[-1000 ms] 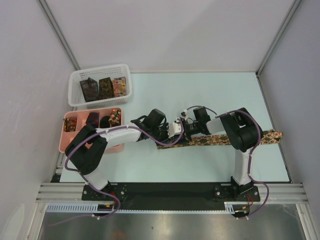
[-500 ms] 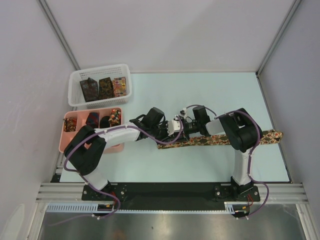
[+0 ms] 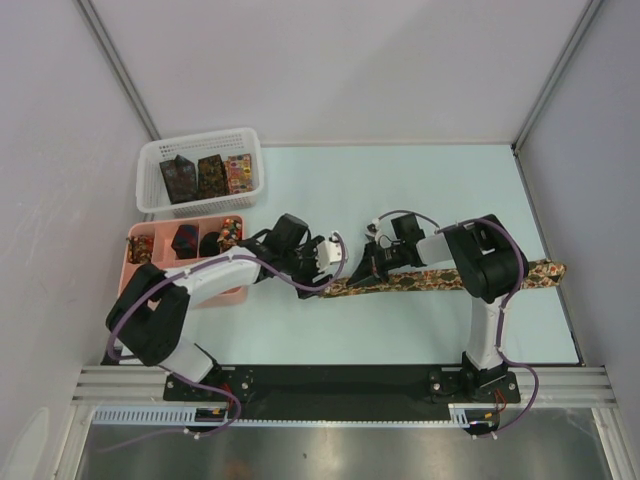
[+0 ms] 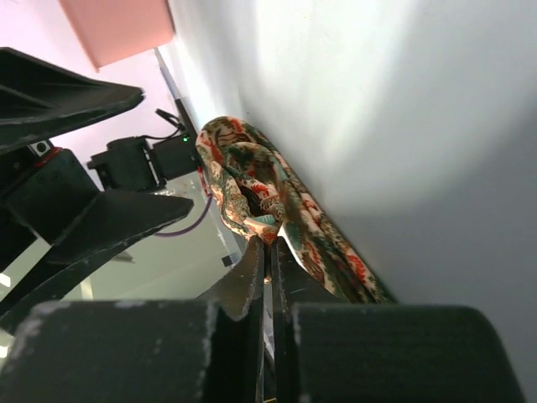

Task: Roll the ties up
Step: Roll the tie at the center of the board.

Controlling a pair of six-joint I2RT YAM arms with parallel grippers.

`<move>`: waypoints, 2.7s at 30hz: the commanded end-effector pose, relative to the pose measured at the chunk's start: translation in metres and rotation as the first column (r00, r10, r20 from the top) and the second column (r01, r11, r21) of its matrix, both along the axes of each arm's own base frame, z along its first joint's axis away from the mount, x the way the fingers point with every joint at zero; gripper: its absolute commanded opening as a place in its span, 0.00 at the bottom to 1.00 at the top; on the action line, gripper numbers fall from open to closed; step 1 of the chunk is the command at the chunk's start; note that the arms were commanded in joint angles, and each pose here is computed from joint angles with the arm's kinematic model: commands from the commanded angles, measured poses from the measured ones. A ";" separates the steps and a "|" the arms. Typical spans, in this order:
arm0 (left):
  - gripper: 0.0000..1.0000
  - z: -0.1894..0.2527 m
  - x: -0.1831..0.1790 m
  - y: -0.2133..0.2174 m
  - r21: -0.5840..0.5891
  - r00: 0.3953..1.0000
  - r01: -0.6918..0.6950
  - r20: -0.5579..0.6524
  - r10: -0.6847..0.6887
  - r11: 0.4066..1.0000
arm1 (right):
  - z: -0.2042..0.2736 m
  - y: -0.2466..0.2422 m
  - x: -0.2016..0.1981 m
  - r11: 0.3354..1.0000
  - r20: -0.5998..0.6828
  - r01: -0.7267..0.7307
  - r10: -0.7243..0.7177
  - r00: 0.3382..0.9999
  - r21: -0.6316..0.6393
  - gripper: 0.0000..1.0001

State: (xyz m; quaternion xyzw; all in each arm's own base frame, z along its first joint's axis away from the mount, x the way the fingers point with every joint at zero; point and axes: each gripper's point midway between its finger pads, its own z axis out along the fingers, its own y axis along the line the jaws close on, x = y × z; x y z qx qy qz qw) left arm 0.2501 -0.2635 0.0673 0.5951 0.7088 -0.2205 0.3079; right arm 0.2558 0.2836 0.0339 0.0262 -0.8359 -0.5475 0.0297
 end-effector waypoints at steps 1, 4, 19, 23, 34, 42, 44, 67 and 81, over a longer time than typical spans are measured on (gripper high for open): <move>0.79 -0.013 -0.006 -0.004 0.025 0.998 0.053 -0.028 -0.052 0.998 | -0.008 -0.003 0.006 0.999 0.047 -0.015 0.017 0.999 -0.039 0.00; 0.80 -0.018 0.001 -0.008 0.057 0.998 0.045 -0.037 -0.043 0.997 | -0.013 -0.005 0.007 0.998 0.041 -0.012 0.015 0.999 -0.062 0.00; 0.37 -0.002 0.002 -0.037 0.036 0.996 0.089 0.001 -0.089 0.995 | -0.009 -0.007 0.010 0.998 0.007 -0.020 0.020 1.000 -0.067 0.09; 0.37 -0.002 0.000 -0.050 0.031 0.995 0.102 -0.010 -0.102 0.994 | 0.001 -0.007 0.015 0.998 0.021 -0.017 0.018 1.000 -0.059 0.16; 0.37 -0.031 0.002 -0.059 0.126 0.995 0.088 -0.064 -0.081 0.988 | 0.020 -0.031 0.012 0.997 0.034 -0.016 0.019 0.999 -0.076 0.46; 0.40 -0.040 -0.001 -0.058 0.136 0.991 0.108 -0.089 -0.096 0.985 | 0.030 -0.031 0.017 0.997 0.102 -0.019 0.027 0.994 -0.080 0.51; 0.40 -0.038 -0.003 -0.058 0.125 0.990 0.117 -0.094 -0.105 0.985 | 0.030 -0.030 0.022 0.995 0.125 -0.016 0.028 0.992 -0.096 0.52; 0.48 -0.017 0.011 -0.045 0.052 0.990 0.069 -0.126 -0.062 0.996 | 0.017 -0.007 0.019 0.993 0.178 -0.076 0.092 0.980 -0.093 0.16; 0.80 -0.015 0.013 -0.045 0.060 0.993 0.119 -0.013 -0.119 0.991 | -0.023 -0.033 0.020 0.982 0.081 -0.042 0.058 0.995 -0.185 0.00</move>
